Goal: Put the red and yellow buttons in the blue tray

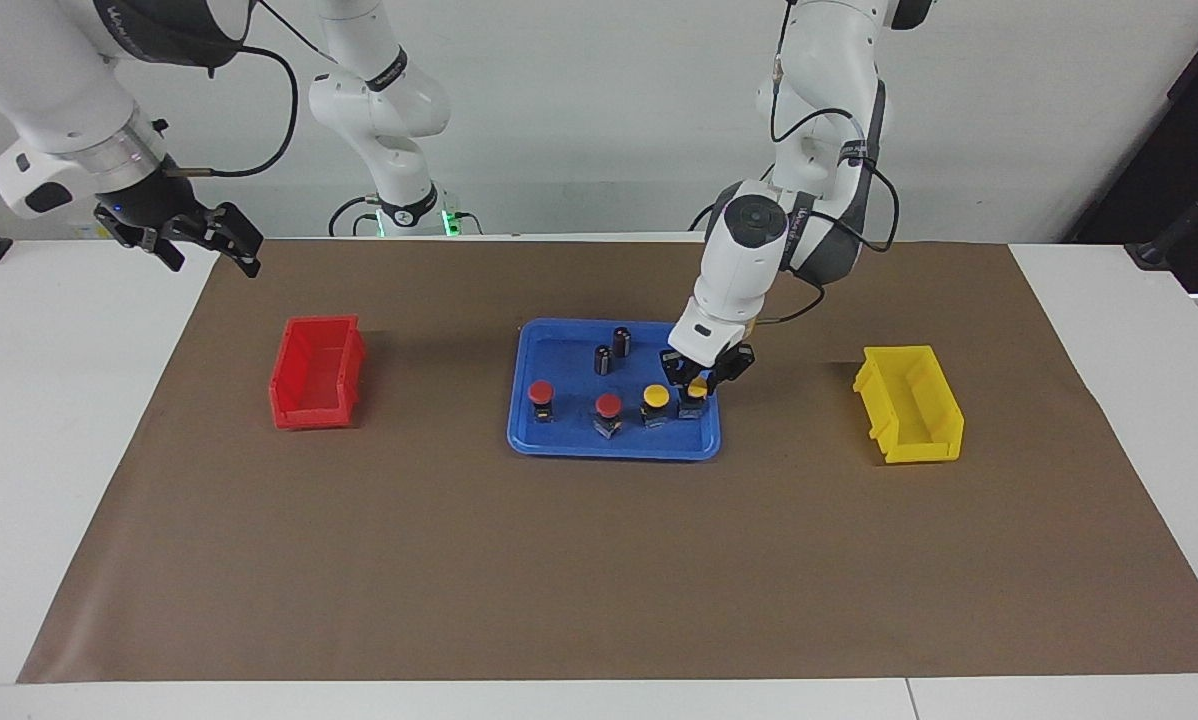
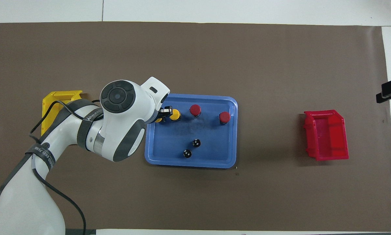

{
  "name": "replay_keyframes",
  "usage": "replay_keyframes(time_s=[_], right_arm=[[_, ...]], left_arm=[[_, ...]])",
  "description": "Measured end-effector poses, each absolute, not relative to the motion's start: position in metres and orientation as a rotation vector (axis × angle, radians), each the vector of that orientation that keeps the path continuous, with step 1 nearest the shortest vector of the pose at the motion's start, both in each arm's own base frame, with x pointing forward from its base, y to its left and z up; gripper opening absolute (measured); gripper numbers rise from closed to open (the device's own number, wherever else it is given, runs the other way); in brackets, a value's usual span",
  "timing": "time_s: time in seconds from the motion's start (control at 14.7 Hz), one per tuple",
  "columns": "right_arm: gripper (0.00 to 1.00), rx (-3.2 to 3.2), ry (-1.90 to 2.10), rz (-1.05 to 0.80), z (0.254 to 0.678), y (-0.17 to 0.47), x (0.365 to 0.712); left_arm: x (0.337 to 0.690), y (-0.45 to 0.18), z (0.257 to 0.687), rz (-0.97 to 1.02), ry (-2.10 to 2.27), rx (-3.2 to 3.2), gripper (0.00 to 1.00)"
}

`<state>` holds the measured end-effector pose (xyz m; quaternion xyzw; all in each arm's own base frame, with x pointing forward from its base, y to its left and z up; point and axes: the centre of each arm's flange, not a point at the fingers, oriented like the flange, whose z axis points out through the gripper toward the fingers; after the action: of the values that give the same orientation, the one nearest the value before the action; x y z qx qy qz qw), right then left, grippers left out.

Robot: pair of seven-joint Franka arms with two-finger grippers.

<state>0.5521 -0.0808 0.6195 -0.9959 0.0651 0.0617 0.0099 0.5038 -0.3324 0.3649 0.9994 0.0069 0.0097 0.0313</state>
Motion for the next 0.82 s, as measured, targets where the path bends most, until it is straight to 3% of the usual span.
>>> replay_keyframes(time_s=[0.27,0.48,0.68,0.82], right_arm=[[1.0,-3.107,0.198,0.203,0.609,-0.083,0.55],[1.0,-3.107,0.196,0.199,0.611,-0.082,0.548],[1.0,-3.109,0.187,0.188,0.613,-0.079,0.548],[1.0,-3.11,0.182,0.181,0.614,-0.077,0.548]], left_arm=[[0.503,-0.334,0.365,0.027,0.021,3.08,0.77],[0.505,-0.334,0.378,-0.016,0.022,3.096,0.77],[0.509,-0.319,0.422,-0.061,0.05,3.111,0.8],[0.511,-0.293,0.454,-0.12,0.036,3.125,0.99]])
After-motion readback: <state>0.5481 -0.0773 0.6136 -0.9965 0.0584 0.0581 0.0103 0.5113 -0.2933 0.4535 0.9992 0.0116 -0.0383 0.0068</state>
